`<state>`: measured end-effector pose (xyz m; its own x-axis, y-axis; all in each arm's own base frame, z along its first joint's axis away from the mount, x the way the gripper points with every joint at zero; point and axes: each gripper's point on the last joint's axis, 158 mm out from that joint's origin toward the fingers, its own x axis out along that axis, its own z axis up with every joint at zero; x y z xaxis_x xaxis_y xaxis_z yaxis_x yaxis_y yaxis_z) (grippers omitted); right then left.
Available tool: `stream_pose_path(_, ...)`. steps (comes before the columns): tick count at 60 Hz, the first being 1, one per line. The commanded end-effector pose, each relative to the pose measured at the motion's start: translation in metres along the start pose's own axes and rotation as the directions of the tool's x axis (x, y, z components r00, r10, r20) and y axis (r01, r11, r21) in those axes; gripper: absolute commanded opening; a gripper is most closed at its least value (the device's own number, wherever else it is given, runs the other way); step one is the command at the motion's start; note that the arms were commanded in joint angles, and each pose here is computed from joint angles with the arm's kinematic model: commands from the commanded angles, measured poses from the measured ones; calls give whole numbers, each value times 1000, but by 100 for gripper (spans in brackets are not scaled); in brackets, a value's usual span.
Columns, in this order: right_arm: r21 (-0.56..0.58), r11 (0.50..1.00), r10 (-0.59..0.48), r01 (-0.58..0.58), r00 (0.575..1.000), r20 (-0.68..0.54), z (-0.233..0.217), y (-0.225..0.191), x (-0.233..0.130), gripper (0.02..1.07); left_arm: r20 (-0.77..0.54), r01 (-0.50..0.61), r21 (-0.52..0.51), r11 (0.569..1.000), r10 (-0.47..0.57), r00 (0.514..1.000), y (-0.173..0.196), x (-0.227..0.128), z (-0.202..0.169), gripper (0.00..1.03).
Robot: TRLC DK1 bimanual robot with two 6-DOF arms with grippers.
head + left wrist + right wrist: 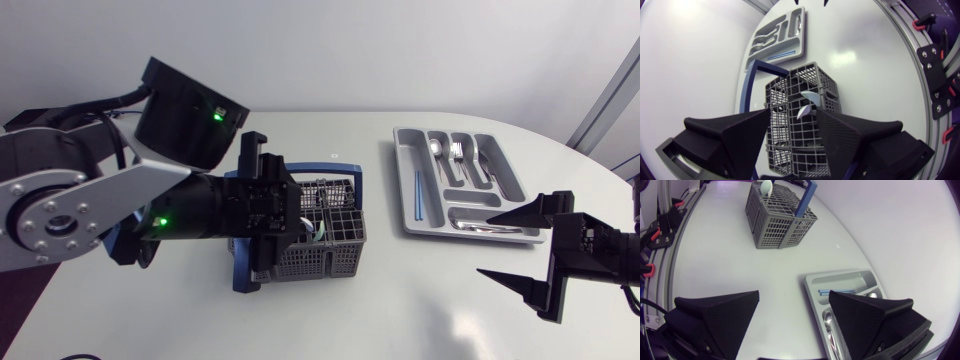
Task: Unload the cutlery basket into the drawer organizer.
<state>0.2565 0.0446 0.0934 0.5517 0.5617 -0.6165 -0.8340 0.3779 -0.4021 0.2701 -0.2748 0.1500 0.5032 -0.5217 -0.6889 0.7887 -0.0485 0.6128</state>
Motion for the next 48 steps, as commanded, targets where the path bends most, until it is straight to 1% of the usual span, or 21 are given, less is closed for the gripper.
stream_pose_path(1,5,1000,17,-17,1000,8,-3,9,2,102,-15,45,103,994,-44,999,-3,8,-2,72)
stream_pose_path(10,7,1000,28,-28,1000,14,-4,11,4,102,-48,129,203,971,-121,991,-14,19,-7,72)
stream_pose_path(17,2,999,34,-34,999,23,-1,11,5,102,-56,144,264,954,-134,989,-11,24,-6,72)
stream_pose_path(24,2,999,40,-40,999,34,2,13,5,102,-52,156,305,939,-147,988,-6,24,-2,72)
stream_pose_path(33,0,999,43,-43,998,51,8,14,6,102,-81,188,329,926,-171,982,0,31,-9,72)
stream_pose_path(36,-2,999,47,-47,997,55,10,15,6,102,-89,197,339,920,-177,980,0,35,-10,70)
stream_pose_path(43,-7,998,55,-54,997,62,14,16,7,102,-109,223,365,904,-196,975,-1,41,-17,60)
stream_pose_path(48,-12,998,58,-58,996,66,17,17,8,102,-129,239,375,896,-205,970,-2,45,-22,59)
